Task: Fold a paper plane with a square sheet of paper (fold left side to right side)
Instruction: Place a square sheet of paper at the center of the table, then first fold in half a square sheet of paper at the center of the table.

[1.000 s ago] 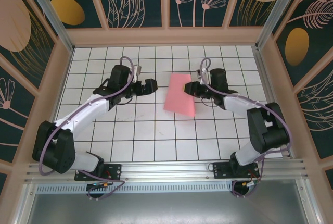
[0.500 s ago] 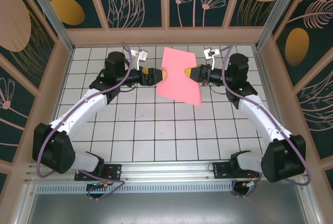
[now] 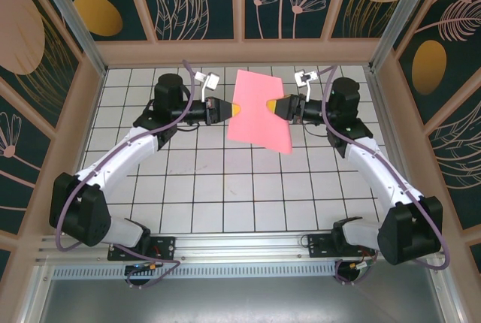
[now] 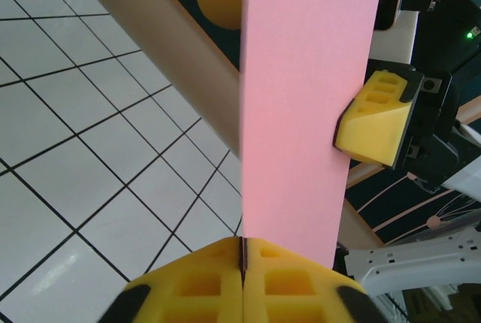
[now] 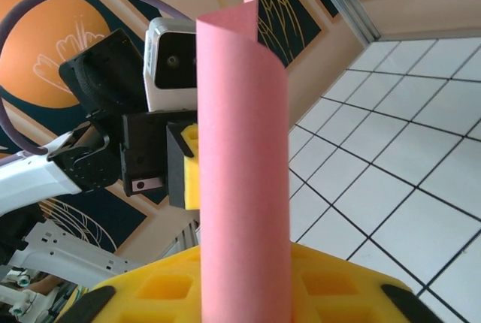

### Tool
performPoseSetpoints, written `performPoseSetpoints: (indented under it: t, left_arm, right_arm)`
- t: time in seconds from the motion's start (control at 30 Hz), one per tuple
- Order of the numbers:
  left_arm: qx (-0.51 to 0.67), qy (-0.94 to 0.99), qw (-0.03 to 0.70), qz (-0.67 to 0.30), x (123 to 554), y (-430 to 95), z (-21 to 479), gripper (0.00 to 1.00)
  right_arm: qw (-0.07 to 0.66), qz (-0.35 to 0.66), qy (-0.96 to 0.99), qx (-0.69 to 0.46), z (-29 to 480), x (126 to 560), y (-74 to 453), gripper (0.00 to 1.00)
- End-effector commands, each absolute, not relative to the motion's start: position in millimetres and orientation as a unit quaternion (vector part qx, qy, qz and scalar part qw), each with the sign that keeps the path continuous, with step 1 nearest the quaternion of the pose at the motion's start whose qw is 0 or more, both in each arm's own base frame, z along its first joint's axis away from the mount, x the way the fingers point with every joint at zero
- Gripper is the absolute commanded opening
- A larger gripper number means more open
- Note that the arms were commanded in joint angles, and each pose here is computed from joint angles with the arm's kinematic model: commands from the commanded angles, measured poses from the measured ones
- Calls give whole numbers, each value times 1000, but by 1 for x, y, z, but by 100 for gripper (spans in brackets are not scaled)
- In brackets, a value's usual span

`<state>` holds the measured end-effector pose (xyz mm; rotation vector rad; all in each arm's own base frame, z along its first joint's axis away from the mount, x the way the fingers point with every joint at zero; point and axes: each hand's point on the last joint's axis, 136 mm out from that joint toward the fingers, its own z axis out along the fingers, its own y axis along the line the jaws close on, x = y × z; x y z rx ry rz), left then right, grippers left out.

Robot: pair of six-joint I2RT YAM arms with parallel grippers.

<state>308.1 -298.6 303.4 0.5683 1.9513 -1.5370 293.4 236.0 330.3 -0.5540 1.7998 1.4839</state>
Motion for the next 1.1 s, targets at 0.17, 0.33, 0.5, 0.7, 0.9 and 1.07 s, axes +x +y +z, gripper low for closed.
performPoseSetpoints:
  t: [0.17, 0.33, 0.5, 0.7, 0.9, 1.07]
  left_arm:
    - [163, 777, 235, -561, 307, -296, 238, 0]
    - [95, 822, 168, -535, 293, -285, 155, 0]
    - [40, 864, 137, -482, 286, -267, 95, 0]
    - [21, 894, 121, -430, 284, -255, 62, 0]
    - [31, 909, 117, -398, 287, -250, 58, 0]
    - [33, 909, 120, -397, 289, -250, 64, 2]
  right_arm:
    - [355, 459, 805, -125, 263, 324, 206, 71]
    - [328, 369, 869, -50, 202, 338, 178, 88]
    - [281, 319, 905, -1, 145, 338, 166, 89]
    - [251, 358, 899, 0, 118, 326, 193, 81]
    - [209, 385, 899, -7, 95, 324, 227, 60]
    - [180, 373, 910, -19, 74, 329, 250, 57]
